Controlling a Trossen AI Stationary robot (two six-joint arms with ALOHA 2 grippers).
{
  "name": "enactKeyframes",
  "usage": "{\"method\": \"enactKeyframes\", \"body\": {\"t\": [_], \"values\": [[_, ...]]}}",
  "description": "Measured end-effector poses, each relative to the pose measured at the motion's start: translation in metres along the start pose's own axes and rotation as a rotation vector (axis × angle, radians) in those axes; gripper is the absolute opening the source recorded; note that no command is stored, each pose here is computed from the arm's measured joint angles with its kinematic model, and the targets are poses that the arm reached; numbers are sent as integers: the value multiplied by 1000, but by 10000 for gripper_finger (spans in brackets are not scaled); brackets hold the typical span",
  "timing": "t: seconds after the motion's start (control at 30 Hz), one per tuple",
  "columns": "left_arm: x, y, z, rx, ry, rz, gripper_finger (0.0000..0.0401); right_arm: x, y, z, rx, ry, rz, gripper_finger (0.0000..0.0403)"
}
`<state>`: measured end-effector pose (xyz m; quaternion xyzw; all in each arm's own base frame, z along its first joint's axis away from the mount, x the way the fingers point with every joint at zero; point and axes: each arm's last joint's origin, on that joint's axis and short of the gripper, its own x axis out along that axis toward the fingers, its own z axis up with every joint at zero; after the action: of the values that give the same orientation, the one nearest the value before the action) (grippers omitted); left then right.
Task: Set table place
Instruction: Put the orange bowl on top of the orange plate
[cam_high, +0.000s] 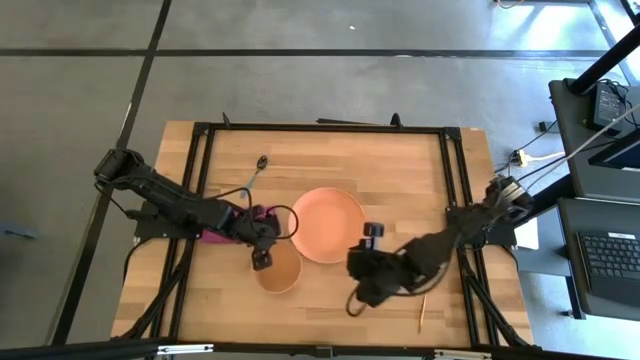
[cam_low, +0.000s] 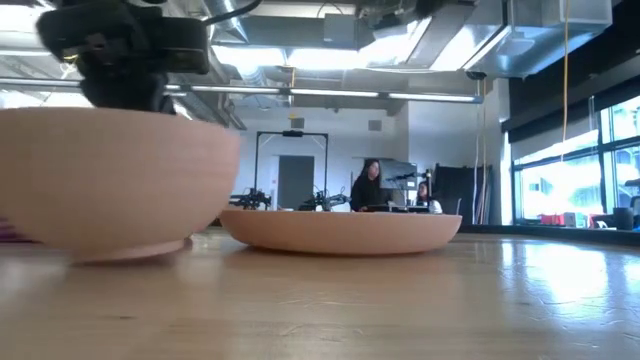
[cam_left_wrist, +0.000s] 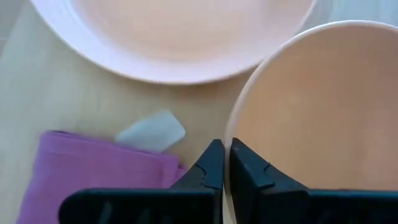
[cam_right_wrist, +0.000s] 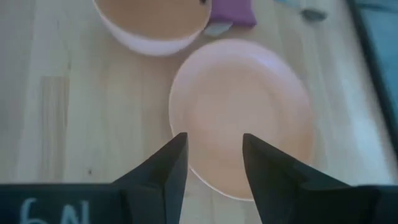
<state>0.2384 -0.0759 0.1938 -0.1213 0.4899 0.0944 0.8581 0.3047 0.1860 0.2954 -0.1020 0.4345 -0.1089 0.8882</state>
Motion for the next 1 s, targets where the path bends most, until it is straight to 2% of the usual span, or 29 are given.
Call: {"method": "enactKeyframes", "body": {"t": [0.17,0.33,0.53,0.73,0.83,1.0], "values": [[-5,2,11,-19,-22,16,3,-34,0,-13,37,-64,-87,154],[-23,0,28,-30,-8,35,2,-59,-7,-31,121,-89,-202,154],[-58,1,69,-95,-101,23,2,-72,-9,-45,179,-132,-291,154],[-81,27,109,-160,-192,-21,1,-79,-6,-49,232,-234,-330,154],[-77,45,120,-206,-194,3,1,-82,-5,-51,250,-247,-333,154],[-41,69,134,-221,-139,66,1,-83,-7,-58,267,-239,-355,154]]}}
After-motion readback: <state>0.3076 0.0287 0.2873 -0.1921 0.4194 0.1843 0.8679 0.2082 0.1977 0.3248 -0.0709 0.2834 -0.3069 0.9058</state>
